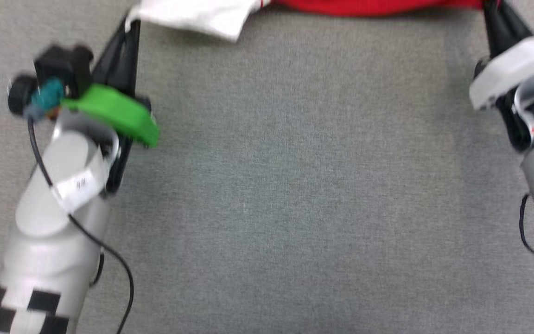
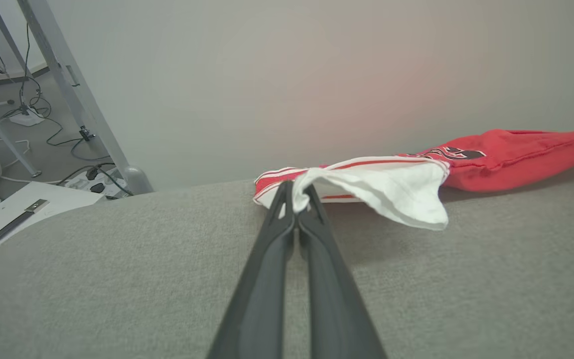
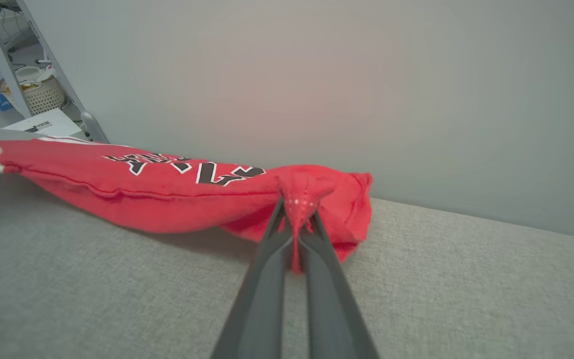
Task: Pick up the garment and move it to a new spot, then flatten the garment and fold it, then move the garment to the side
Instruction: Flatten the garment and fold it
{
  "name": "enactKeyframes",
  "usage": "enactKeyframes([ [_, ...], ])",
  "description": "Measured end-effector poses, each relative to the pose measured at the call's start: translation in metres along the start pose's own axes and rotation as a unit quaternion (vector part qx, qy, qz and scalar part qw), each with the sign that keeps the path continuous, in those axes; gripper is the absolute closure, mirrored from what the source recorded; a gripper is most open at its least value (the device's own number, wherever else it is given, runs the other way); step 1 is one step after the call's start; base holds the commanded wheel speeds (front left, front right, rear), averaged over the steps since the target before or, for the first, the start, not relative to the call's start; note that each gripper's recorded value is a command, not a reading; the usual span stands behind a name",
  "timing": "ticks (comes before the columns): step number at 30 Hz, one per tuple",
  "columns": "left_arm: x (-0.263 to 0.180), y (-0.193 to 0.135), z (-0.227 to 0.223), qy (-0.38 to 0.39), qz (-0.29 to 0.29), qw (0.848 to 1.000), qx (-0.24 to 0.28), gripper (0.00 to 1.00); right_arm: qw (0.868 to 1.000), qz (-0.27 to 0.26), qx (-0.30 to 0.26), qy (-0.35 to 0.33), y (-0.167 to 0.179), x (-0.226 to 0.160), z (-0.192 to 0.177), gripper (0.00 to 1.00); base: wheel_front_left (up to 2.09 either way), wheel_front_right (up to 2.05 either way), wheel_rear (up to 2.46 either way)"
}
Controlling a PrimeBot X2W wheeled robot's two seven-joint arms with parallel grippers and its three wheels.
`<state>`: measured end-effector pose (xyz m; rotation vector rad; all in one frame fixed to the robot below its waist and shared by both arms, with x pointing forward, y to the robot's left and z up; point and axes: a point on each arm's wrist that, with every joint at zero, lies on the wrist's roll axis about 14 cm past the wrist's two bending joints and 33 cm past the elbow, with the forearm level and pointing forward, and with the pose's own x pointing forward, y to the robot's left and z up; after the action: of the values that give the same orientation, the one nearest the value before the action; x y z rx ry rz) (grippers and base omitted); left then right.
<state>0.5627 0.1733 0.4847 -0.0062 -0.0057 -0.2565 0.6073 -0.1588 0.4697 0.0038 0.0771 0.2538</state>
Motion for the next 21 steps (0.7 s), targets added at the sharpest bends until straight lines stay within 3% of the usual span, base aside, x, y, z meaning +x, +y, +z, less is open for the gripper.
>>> enactKeyframes([
  [13, -0.123, -0.004, -0.014, 0.08, 0.009, 0.997, 0.008, 1.0, 0.995, 0.006, 0.065, 0.071, 0.009, -0.092, -0.018, 1.0, 0.0, 0.0, 0.0],
  [21, -0.183, -0.034, -0.009, 0.108, -0.025, 0.994, 0.009, 1.0, 0.981, -0.008, 0.139, 0.132, 0.01, -0.152, -0.04, 1.0, 0.0, 0.0, 0.0],
])
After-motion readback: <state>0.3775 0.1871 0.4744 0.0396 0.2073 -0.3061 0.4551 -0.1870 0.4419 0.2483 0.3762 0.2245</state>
